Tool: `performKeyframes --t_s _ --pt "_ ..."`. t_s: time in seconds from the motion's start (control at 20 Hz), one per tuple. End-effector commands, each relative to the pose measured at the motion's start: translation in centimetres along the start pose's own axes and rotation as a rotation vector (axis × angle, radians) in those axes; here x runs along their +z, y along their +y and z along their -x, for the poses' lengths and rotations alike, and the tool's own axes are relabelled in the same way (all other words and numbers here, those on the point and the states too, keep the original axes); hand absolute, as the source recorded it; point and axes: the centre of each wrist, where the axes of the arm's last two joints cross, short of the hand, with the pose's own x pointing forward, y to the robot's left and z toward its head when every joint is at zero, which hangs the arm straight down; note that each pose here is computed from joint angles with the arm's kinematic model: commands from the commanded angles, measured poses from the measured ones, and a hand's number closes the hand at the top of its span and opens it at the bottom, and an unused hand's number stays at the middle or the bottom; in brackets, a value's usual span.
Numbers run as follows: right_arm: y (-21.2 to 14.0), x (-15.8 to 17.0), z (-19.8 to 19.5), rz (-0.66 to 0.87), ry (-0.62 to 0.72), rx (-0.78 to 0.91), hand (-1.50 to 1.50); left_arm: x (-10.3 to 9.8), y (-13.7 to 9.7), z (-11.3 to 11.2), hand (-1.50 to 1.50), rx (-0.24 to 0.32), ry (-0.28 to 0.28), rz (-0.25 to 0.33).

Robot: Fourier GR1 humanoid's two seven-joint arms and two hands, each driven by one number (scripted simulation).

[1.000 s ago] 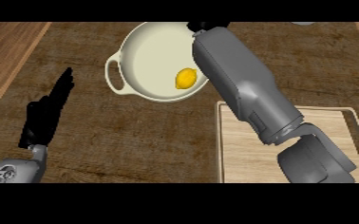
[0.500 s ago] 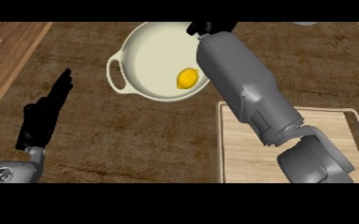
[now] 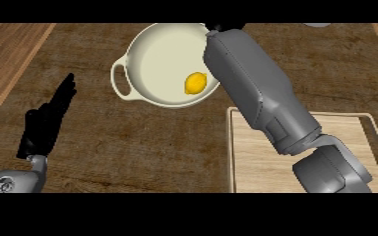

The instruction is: Pick the lemon from the tray and place it in the pot

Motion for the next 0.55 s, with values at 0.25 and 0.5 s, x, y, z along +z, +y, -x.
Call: performKeyframes --t_s 0.25,0.5 --pt "-0.1 3.0 0.6 0.002 0.077 -0.235 -1.50 0.4 -0.4 1.8 0.00 -0.005 0.029 0.005" --pt "-0.3 5.5 1.7 -0.040 0.079 -0.304 -1.50 2.4 0.7 3.8 0.00 0.006 0.076 -0.046"
